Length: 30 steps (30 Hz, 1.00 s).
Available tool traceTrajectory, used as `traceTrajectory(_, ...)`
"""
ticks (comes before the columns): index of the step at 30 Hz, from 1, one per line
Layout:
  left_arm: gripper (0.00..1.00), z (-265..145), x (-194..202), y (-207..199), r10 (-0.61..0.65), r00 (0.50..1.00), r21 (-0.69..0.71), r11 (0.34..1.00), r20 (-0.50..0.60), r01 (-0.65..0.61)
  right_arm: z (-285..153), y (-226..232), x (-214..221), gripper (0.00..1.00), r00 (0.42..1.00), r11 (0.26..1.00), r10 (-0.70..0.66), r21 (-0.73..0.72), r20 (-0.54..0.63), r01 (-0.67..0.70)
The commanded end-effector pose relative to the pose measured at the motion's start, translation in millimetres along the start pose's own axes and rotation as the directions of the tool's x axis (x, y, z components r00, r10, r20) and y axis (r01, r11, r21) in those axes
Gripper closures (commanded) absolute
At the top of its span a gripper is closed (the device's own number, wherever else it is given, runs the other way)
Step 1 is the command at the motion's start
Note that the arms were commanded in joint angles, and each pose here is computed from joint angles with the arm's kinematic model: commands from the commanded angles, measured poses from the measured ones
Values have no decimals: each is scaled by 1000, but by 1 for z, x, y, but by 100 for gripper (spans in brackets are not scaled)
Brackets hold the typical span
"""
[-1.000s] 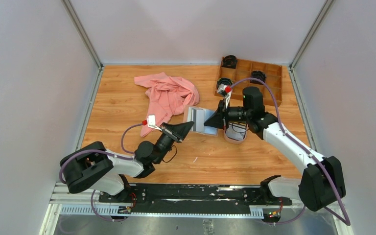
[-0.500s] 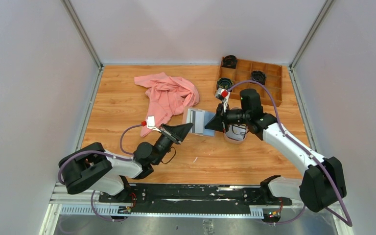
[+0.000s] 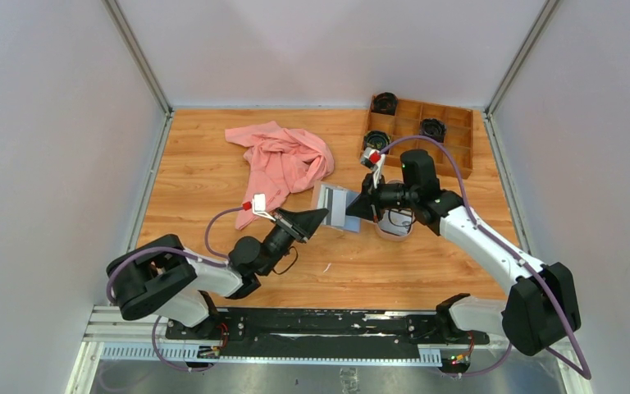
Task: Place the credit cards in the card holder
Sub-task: Insert the credit card into the card holder.
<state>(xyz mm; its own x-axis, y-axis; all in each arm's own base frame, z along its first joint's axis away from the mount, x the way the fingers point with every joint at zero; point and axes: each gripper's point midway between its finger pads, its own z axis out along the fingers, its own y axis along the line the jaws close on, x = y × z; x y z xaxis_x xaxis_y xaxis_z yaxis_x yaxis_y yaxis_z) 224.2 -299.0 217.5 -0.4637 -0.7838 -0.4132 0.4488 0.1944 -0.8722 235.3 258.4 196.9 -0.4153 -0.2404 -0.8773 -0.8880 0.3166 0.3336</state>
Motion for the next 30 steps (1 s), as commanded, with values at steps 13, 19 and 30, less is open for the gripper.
traceTrajectory(13,93,12,13,-14,-39,998,60,997,-40,42,10,24,-4,100,997,995,-75,-61,-14,74)
traceTrajectory(19,91,12,14,-12,-39,998,56,998,-39,41,12,28,-2,100,997,994,-79,-83,-20,77)
traceTrajectory(30,85,11,25,-3,-45,996,34,998,-79,48,6,28,-6,100,984,983,-174,-69,-40,171)
